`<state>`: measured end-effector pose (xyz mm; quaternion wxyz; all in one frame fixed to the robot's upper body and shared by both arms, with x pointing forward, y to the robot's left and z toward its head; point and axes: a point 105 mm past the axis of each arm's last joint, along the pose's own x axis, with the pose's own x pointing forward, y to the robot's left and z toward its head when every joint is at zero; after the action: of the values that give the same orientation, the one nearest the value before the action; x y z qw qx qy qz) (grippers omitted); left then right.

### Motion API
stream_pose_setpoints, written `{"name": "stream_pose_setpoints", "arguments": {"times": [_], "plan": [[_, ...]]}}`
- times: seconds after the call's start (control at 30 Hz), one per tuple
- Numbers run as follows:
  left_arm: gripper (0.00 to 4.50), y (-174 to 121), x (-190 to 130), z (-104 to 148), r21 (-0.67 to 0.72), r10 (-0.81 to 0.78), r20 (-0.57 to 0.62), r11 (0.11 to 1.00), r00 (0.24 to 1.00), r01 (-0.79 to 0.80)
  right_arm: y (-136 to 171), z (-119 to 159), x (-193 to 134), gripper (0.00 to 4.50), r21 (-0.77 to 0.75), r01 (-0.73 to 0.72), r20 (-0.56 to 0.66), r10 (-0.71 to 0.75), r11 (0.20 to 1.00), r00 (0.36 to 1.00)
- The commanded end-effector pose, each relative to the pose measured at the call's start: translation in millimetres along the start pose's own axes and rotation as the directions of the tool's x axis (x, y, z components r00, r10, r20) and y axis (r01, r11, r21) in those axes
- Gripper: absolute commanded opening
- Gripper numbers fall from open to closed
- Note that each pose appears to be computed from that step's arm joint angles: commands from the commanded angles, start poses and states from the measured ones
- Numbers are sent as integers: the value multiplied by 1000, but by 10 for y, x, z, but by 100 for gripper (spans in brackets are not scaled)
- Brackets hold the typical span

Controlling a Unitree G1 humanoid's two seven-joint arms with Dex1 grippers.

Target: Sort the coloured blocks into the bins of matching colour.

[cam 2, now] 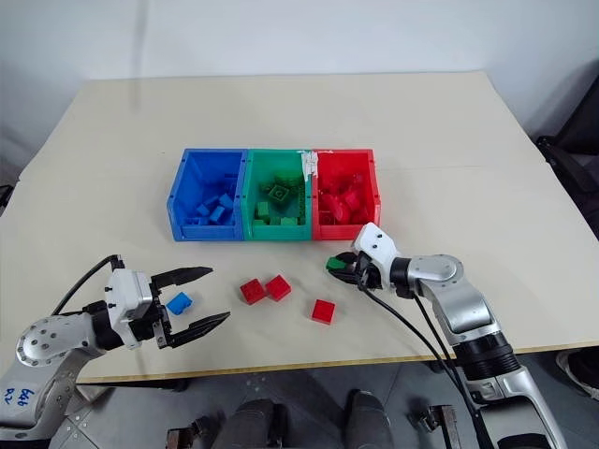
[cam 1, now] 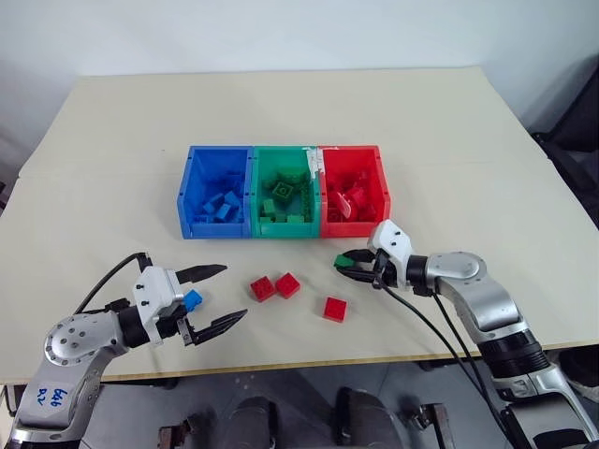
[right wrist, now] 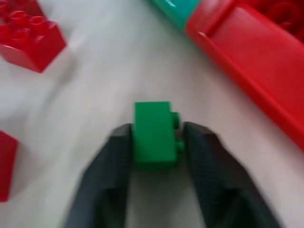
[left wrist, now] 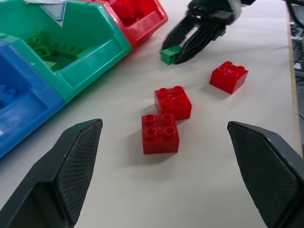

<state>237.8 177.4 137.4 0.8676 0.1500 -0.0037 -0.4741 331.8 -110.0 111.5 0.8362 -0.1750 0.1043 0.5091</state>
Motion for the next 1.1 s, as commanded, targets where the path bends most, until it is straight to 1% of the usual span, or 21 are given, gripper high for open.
{"name": "stream_pose_setpoints", "arguments": {"times": [0.03, 0.1, 0.17, 0.23, 0.3, 0.37, 0.43, 0.5, 0.6, 0.67, 0.77, 0.87, 0.93, 0.97, 1.03, 1.1], "plan": [[450, 16, -43, 134, 47, 22, 31, 999, 999, -23, 23, 300, -48, 94, -5, -39, 103, 40, 999, 994], [450, 49, -84, 149, 41, 55, 42, 998, 998, -56, 12, 569, -49, 94, 28, -48, 192, 42, 998, 981], [450, 96, -152, 154, 25, 108, 55, 994, 993, -109, 3, 837, -2, 94, 20, -63, 260, 55, 998, 964], [450, 136, -236, 150, 6, 168, 66, 986, 984, -169, -45, 1048, 82, 94, 18, -48, 302, 41, 999, 952], [450, 156, -310, 134, -6, 215, 63, 977, 975, -215, -116, 1195, 198, 94, 10, -19, 321, 15, 1000, 947], [450, 160, -372, 104, -10, 246, 50, 969, 968, -246, -184, 1284, 340, 94, -9, 11, 319, -7, 1000, 948], [450, 157, -431, 72, -16, 272, 38, 962, 961, -272, -277, 1342, 498, 94, -52, 68, 299, -50, 996, 953], [450, 147, -479, 46, -20, 292, 28, 956, 956, -292, -371, 1411, 623, 94, -63, 117, 300, -93, 991, 949], [450, 137, -512, 31, -24, 312, 24, 950, 950, -312, -445, 1457, 713, 94, -64, 140, 302, -114, 988, 946], [450, 137, -513, 34, -23, 320, 27, 947, 947, -319, -445, 1481, 718, 169, -72, 129, 316, -100, 989, 944], [450, 136, -505, 40, -22, 320, 31, 947, 947, -320, -420, 1521, 663, 264, -96, 107, 347, -68, 990, 936], [450, 139, -457, 60, -17, 298, 42, 955, 954, -298, -365, 1529, 492, 367, -142, 69, 393, -8, 988, 920], [450, 154, -405, 79, -11, 269, 51, 963, 962, -269, -329, 1455, 319, 433, -172, 34, 406, 39, 985, 913], [450, 166, -373, 87, -6, 251, 54, 968, 967, -251, -331, 1377, 218, 442, -181, 28, 399, 47, 983, 916], [450, 181, -300, 99, 10, 203, 54, 979, 978, -203, -301, 1187, -15, 442, -223, 6, 371, 79, 975, 925], [450, 187, -243, 107, 24, 161, 53, 986, 985, -163, -265, 1061, -198, 442, -244, -5, 356, 94, 970, 930]]}}
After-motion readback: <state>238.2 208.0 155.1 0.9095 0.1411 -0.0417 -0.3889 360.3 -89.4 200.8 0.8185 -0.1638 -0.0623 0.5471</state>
